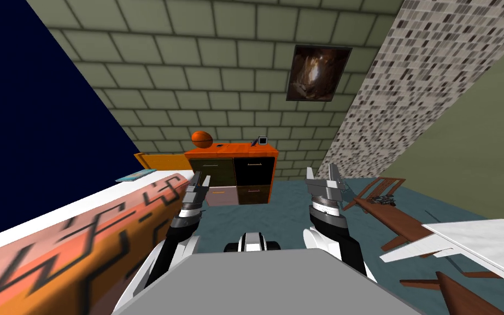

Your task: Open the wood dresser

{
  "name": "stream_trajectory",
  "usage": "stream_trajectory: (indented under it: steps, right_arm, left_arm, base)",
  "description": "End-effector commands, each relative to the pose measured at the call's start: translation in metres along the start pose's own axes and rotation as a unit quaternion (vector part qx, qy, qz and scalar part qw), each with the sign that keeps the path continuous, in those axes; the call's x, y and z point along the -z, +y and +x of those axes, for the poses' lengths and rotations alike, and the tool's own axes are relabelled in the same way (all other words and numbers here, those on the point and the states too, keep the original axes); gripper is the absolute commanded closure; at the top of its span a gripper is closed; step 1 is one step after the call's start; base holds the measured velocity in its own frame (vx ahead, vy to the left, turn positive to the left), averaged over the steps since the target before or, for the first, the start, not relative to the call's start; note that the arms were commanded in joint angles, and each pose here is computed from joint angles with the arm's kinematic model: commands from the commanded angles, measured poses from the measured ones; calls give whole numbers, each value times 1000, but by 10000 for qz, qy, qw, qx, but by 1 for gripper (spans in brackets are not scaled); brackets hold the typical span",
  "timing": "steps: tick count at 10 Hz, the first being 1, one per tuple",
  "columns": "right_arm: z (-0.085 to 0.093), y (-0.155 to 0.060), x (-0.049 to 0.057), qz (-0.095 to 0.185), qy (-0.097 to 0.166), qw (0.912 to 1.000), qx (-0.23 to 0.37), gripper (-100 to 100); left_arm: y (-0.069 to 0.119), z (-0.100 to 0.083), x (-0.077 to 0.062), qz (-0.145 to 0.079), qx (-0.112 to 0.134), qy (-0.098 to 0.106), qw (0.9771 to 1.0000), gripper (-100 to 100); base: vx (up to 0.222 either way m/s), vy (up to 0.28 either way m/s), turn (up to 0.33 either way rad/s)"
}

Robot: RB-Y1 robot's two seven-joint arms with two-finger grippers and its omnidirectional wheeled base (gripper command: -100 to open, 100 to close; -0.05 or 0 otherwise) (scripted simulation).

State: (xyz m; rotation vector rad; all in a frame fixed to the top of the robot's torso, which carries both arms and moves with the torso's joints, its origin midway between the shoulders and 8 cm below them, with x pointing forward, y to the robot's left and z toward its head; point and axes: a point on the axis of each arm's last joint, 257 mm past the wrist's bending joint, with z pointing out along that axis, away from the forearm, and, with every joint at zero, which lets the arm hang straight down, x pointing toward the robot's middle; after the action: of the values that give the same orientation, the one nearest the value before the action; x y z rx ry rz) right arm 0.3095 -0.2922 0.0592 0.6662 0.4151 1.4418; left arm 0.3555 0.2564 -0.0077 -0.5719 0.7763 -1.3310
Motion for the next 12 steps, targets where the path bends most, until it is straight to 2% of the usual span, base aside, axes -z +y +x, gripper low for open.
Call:
stream_trajectory:
  steps: [1, 3, 4, 6, 8, 9, 12]
  right_arm:
    - [0, 0, 0, 0, 0, 10000, 0, 0]
    - [0, 0, 0, 0, 0, 10000, 0, 0]
    - [0, 0, 0, 0, 0, 10000, 0, 0]
    - [0, 0, 0, 0, 0, 10000, 0, 0]
    - [0, 0, 0, 0, 0, 10000, 0, 0]
    - [0, 0, 0, 0, 0, 10000, 0, 0]
    - [0, 0, 0, 0, 0, 10000, 0, 0]
  left_arm:
    - [28, 2, 3, -290, -35, 79, 9995, -100]
    - [43, 3, 5, -449, -38, 87, 9989, -100]
    - [57, 4, 6, -601, -36, 85, 9981, -100]
    - [71, 4, 8, -743, -33, 80, 9972, -100]
    - [93, 5, 12, -990, -33, 84, 9950, -100]
    - [99, 6, 13, -1048, -35, 88, 9944, -100]
    - [134, 8, 22, -1434, -48, 113, 9896, -100]
  base:
    - [108, -101, -24]
    - [130, -86, -17]
    - [127, -80, -25]
    - [110, -77, -16]
    - [107, -85, -23]
    - [105, -80, -13]
    - [132, -88, -24]
